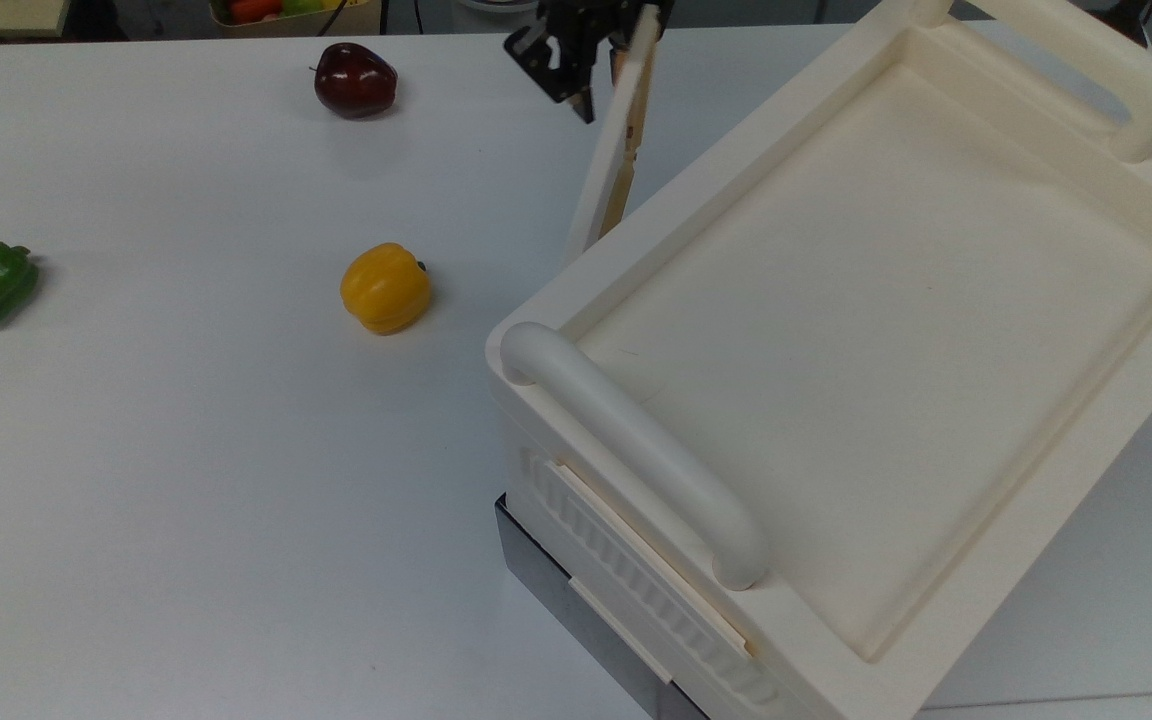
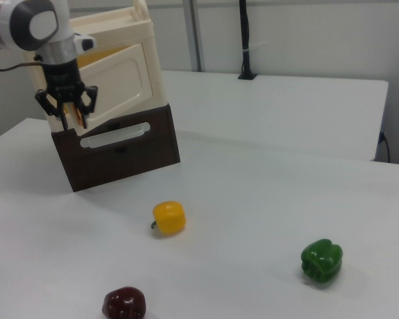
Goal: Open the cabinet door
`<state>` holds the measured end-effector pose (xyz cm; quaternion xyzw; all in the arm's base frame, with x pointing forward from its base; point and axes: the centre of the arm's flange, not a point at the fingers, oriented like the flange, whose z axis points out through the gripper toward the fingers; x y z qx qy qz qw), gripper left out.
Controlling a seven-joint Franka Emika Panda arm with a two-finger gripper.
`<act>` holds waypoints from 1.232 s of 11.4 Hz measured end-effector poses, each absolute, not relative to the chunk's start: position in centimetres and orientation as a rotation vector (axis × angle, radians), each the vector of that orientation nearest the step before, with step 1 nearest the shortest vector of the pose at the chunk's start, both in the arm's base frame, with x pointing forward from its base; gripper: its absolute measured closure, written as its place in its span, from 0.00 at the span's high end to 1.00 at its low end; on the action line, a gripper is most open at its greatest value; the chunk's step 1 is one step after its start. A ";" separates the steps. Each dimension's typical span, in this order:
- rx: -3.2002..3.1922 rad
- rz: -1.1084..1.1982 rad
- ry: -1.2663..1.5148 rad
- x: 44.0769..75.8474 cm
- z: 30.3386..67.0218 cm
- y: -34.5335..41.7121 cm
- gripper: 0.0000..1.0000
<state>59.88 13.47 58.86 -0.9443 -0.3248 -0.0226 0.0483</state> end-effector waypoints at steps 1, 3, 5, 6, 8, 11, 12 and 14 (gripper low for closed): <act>-2.891 -0.036 -0.957 60.0 58.5 12.1 0.57; -2.916 0.076 -0.876 59.6 58.1 8.6 0.89; -2.976 0.175 -0.778 58.9 58.4 4.9 1.00; -3.005 0.199 -0.696 58.5 58.8 3.3 1.00; -3.051 0.205 -0.504 58.3 59.1 0.0 1.00; -3.087 0.187 -0.225 57.8 59.8 -5.6 1.00; -3.098 0.168 -0.123 57.2 60.5 -7.1 1.00; -3.134 0.139 0.070 56.4 61.9 -8.2 1.00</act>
